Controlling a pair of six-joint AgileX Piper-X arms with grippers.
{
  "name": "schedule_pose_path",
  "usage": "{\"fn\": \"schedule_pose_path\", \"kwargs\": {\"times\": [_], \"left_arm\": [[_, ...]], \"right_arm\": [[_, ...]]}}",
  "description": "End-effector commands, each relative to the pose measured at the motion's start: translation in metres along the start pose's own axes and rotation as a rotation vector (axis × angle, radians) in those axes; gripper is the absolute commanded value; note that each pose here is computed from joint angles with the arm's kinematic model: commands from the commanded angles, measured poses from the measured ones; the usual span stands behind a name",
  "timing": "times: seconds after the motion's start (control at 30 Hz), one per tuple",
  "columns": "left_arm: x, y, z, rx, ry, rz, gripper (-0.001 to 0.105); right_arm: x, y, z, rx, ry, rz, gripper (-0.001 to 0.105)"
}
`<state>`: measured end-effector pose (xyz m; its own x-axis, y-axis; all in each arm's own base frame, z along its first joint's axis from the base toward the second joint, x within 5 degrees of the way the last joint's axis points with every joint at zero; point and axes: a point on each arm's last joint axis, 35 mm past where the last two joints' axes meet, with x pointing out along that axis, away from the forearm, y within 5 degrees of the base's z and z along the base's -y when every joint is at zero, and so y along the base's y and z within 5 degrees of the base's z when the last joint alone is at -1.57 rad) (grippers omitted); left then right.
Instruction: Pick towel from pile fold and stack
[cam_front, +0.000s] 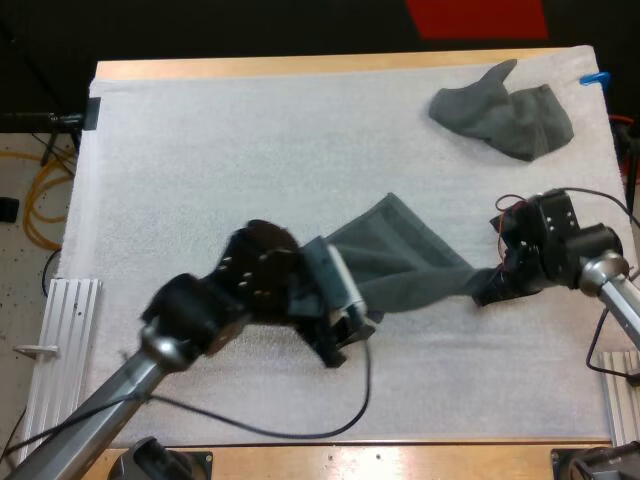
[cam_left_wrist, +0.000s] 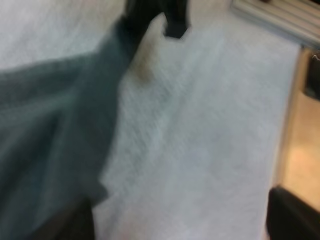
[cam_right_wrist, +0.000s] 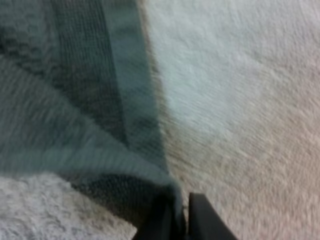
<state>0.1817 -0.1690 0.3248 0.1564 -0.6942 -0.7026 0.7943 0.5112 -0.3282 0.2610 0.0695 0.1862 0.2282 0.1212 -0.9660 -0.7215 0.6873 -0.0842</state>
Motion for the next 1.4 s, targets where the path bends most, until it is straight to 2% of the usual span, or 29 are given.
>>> {"fn": "schedule_pose_path", "kwargs": {"times": [0.0, 0.13, 0.27, 0.43, 0.6, 0.67, 0.77, 0.87, 0.9, 1.0, 1.03, 1.17, 1.27, 1.37], "left_arm": [[0.007, 0.001, 0.004, 0.021, -0.007, 0.039, 0.068], [0.045, 0.003, 0.006, 0.044, 0.062, 0.070, 0.068], [0.081, 0.001, 0.003, 0.077, 0.133, 0.109, 0.068], [0.125, 0.012, -0.009, 0.098, 0.249, 0.290, 0.068], [0.149, 0.033, -0.021, 0.107, 0.338, 0.508, 0.068], [0.155, 0.040, -0.024, 0.108, 0.357, 0.558, 0.068], [0.162, 0.046, -0.028, 0.098, 0.383, 0.570, 0.066], [0.163, 0.050, -0.030, 0.090, 0.400, 0.581, 0.051], [0.161, 0.051, -0.029, 0.087, 0.399, 0.583, 0.042], [0.153, 0.049, -0.026, 0.083, 0.388, 0.585, 0.005], [0.149, 0.047, -0.024, 0.085, 0.374, 0.583, 0.000], [0.131, 0.039, -0.016, 0.085, 0.319, 0.568, 0.000], [0.108, 0.027, -0.006, 0.064, 0.256, 0.525, 0.000], [0.084, 0.012, 0.007, 0.021, 0.176, 0.384, 0.000]], "right_arm": [[0.000, 0.000, -0.004, 0.044, 0.003, -0.036, 0.001], [0.008, 0.004, -0.014, 0.155, 0.016, -0.061, 0.001], [0.014, 0.006, -0.017, 0.221, 0.008, -0.064, 0.001], [0.014, 0.006, -0.017, 0.225, 0.001, -0.068, 0.001], [0.014, 0.006, -0.017, 0.225, 0.001, -0.068, 0.001], [0.014, 0.006, -0.017, 0.225, 0.001, -0.068, 0.001], [0.014, 0.006, -0.017, 0.225, 0.001, -0.068, 0.001], [0.013, 0.006, -0.017, 0.225, -0.002, -0.069, 0.001], [0.012, 0.006, -0.017, 0.225, -0.008, -0.067, 0.001], [0.003, 0.007, -0.016, 0.223, -0.045, -0.076, 0.001], [-0.003, 0.007, -0.016, 0.222, -0.065, -0.085, 0.001], [-0.032, 0.008, -0.014, 0.214, -0.164, -0.134, 0.001], [-0.065, 0.010, -0.013, 0.201, -0.276, -0.189, 0.001], [-0.105, 0.013, -0.012, 0.181, -0.405, -0.230, 0.001]]}}
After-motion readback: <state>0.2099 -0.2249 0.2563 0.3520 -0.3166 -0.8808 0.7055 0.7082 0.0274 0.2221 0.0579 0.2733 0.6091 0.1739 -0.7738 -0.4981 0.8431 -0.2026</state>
